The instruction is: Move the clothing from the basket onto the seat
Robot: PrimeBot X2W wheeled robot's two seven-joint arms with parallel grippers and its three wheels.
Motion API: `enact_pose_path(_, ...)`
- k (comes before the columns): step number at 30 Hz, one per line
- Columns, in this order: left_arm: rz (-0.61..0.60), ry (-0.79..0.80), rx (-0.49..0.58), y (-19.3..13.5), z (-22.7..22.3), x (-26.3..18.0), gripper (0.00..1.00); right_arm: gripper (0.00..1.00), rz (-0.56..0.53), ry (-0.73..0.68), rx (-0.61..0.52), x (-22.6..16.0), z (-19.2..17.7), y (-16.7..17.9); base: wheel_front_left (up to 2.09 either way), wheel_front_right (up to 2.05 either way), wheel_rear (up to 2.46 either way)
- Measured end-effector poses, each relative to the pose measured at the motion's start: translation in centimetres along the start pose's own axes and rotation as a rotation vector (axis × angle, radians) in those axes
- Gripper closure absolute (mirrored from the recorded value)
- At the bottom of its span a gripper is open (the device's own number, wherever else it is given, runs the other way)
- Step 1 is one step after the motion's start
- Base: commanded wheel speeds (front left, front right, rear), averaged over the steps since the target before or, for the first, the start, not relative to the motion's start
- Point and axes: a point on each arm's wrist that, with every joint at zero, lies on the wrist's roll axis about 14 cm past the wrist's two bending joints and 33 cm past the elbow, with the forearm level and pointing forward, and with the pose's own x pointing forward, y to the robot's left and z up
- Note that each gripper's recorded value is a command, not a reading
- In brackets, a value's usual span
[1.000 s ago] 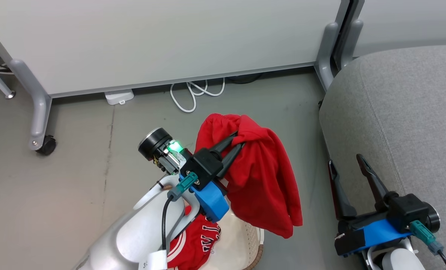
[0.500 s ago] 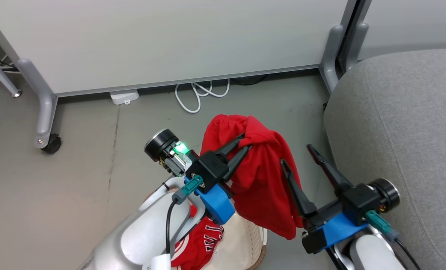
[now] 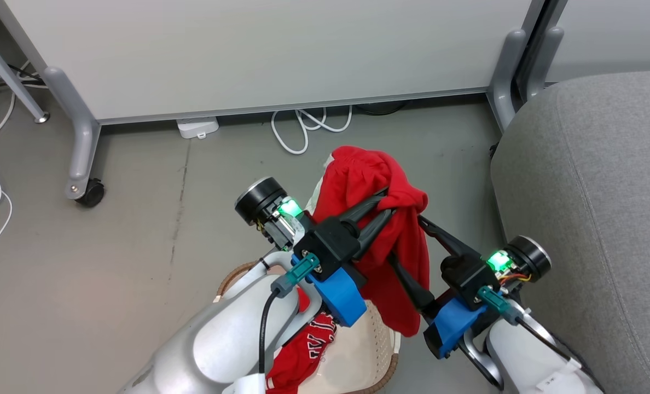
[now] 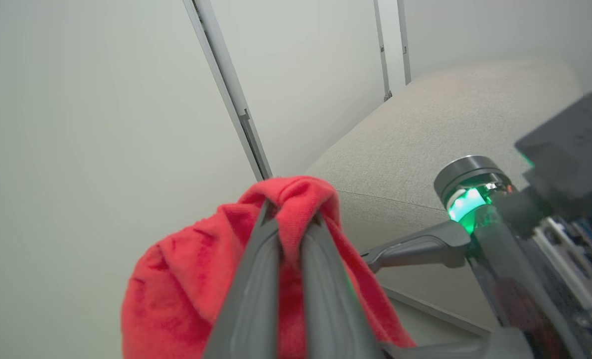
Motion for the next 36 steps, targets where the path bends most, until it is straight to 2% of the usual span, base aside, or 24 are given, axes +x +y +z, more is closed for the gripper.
enact_pose_path(7,-0.015,-0.014,-0.003,-0.3,0.4,0.3,1.0,0.0,-0.011,-0.016,-0.009,1.3,0.8,-0.6,0.0,0.0,0.0)
enact_pose_path(8,-0.015,-0.014,-0.004,-0.3,0.4,0.3,1.0,0.29,-0.016,-0.018,-0.004,1.4,0.9,-0.7,0.0,0.0,0.0)
enact_pose_path(9,-0.015,-0.014,-0.003,-0.3,0.4,0.3,1.0,0.94,-0.017,-0.018,0.0,1.5,0.9,-0.6,0.0,0.0,0.0)
enact_pose_path(10,-0.015,-0.014,-0.003,-0.2,0.4,0.3,1.0,1.0,-0.017,-0.017,0.001,1.5,0.8,-0.6,0.0,0.0,0.0)
enact_pose_path(26,-0.017,-0.01,-0.005,-0.1,0.2,0.4,1.0,1.0,-0.032,-0.033,0.043,1.6,1.2,-0.8,0.0,0.0,0.0)
enact_pose_path(28,-0.006,-0.014,-0.011,0.2,0.3,0.4,0.66,1.0,-0.033,-0.035,0.045,1.6,1.3,-0.8,0.0,0.0,0.0)
enact_pose_path(29,-0.003,-0.015,-0.01,0.3,0.3,0.4,0.0,1.0,-0.033,-0.036,0.045,1.6,1.3,-0.8,0.0,0.0,0.0)
enact_pose_path(36,0.002,-0.016,-0.006,0.4,0.2,0.6,0.0,1.0,-0.052,-0.043,0.069,1.6,1.4,-1.2,0.0,0.0,0.0)
